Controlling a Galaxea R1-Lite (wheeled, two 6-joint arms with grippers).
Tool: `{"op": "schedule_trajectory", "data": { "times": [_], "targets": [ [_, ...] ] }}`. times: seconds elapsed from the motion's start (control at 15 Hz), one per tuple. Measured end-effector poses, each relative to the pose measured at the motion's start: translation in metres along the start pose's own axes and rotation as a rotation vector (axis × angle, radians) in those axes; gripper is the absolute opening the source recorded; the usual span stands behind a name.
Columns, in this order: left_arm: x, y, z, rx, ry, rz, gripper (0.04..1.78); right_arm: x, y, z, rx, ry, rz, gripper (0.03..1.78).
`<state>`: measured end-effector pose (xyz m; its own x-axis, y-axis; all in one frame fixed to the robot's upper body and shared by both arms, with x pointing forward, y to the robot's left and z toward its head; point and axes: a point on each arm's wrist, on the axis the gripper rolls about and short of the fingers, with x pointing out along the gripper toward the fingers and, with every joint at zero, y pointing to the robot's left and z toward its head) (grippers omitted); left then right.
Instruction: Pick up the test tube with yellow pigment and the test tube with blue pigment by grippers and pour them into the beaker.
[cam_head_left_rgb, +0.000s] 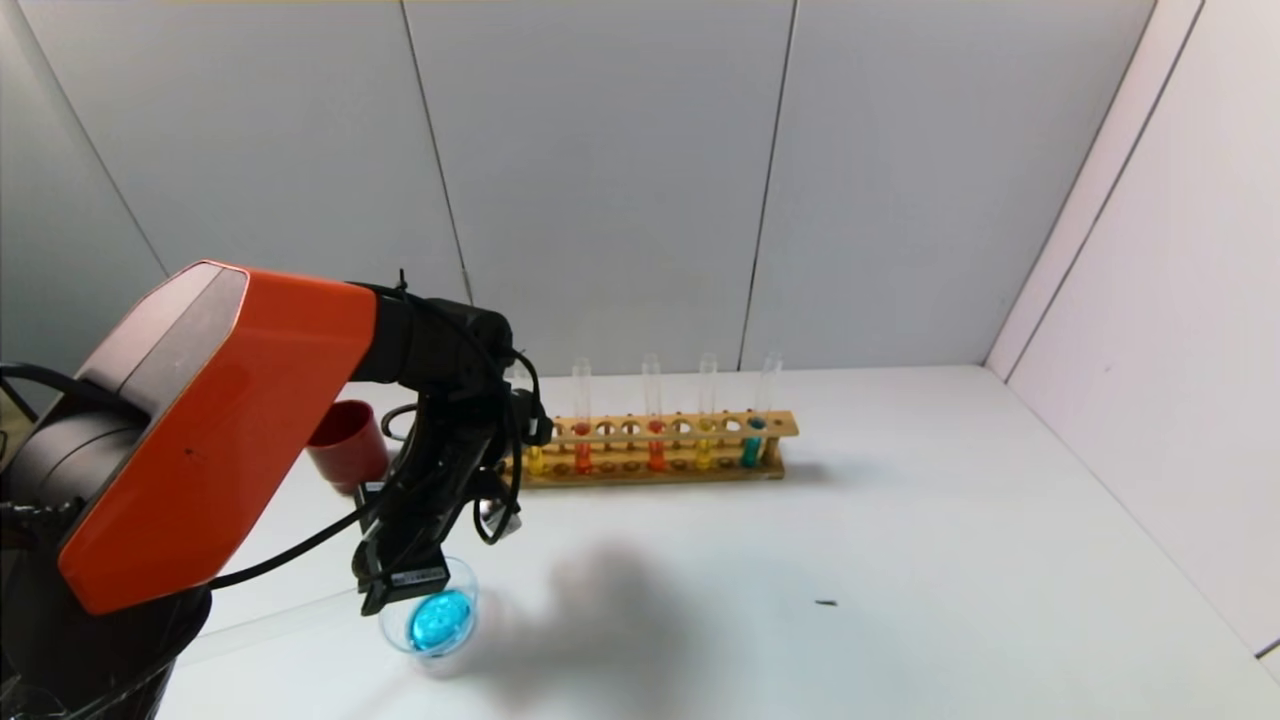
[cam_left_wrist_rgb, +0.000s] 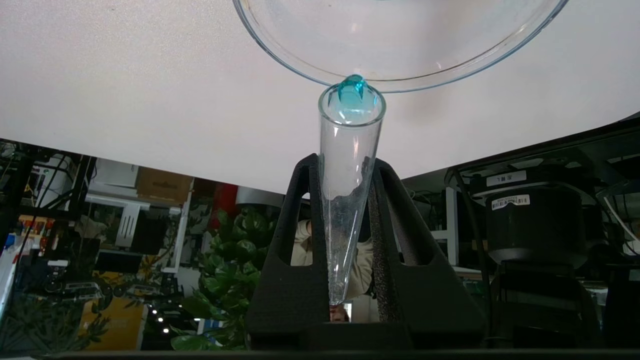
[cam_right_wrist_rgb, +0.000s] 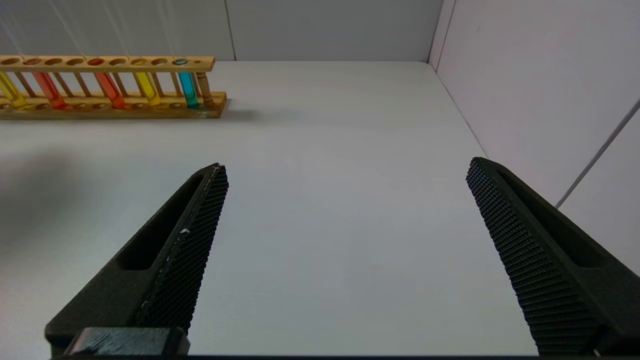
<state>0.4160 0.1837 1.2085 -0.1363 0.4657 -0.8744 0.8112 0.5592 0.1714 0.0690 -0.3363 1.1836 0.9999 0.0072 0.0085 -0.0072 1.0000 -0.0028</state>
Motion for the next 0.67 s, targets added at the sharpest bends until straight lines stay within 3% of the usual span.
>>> {"op": "schedule_trajectory", "data": {
  "times": [0.67],
  "targets": [
    [-0.0023,-0.0043,0.0001,-0.004,0.009,0.026,0.3,0.0,0.0,0.0,0.0,0.0,0.0,1.74]
  ]
}}
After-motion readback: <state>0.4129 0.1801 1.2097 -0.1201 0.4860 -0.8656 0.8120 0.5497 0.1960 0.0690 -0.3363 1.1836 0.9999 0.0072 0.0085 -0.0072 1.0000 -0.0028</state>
